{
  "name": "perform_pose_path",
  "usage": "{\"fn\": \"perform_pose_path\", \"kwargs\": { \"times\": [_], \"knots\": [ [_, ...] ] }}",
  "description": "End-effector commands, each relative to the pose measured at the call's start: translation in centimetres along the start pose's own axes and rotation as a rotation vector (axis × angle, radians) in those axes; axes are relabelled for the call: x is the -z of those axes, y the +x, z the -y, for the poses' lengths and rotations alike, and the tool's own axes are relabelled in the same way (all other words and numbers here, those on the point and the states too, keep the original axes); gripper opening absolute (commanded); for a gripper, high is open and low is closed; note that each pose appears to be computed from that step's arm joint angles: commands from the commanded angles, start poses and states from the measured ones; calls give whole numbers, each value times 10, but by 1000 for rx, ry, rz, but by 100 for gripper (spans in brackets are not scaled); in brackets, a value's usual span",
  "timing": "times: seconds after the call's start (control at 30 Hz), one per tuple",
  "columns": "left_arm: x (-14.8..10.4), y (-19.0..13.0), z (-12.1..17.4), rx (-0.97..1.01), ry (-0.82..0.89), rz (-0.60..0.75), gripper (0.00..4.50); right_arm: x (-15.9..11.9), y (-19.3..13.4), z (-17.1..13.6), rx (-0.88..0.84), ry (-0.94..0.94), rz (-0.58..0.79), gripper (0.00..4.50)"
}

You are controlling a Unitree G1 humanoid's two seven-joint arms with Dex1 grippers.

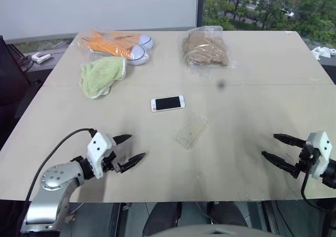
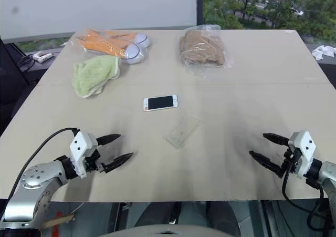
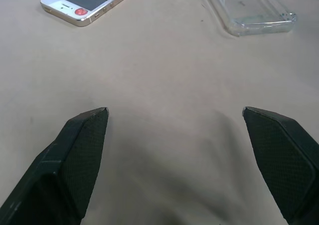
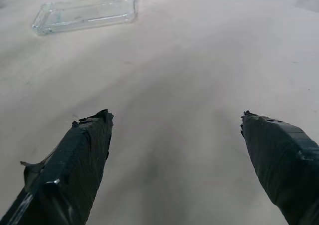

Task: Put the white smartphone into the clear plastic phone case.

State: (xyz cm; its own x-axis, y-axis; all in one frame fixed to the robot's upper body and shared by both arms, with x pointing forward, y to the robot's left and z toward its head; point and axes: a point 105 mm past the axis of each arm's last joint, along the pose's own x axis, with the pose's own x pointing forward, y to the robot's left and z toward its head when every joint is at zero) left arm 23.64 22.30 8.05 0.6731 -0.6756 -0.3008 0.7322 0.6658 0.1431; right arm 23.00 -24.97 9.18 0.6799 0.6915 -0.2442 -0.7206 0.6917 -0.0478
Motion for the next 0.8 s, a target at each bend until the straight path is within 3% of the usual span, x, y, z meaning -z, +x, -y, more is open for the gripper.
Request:
{"fn": "perform_pose_path", "kwargs": {
  "times": [0.03,0.23,0.47,0.77,0.8],
  "knots": [
    [-9,-1,-1,14,16,38,442,-20,10,-7,-30,-34,46,445],
    [-16,-8,7,105,25,44,442,-31,41,-26,-83,-5,24,445],
    [-36,-27,2,212,60,59,442,-41,120,-54,-35,26,-137,445],
    [-48,-37,2,245,82,95,442,-56,179,-57,161,110,-260,445],
    [-49,-38,2,246,84,98,448,-53,179,-56,176,89,-286,422]
  ]
}}
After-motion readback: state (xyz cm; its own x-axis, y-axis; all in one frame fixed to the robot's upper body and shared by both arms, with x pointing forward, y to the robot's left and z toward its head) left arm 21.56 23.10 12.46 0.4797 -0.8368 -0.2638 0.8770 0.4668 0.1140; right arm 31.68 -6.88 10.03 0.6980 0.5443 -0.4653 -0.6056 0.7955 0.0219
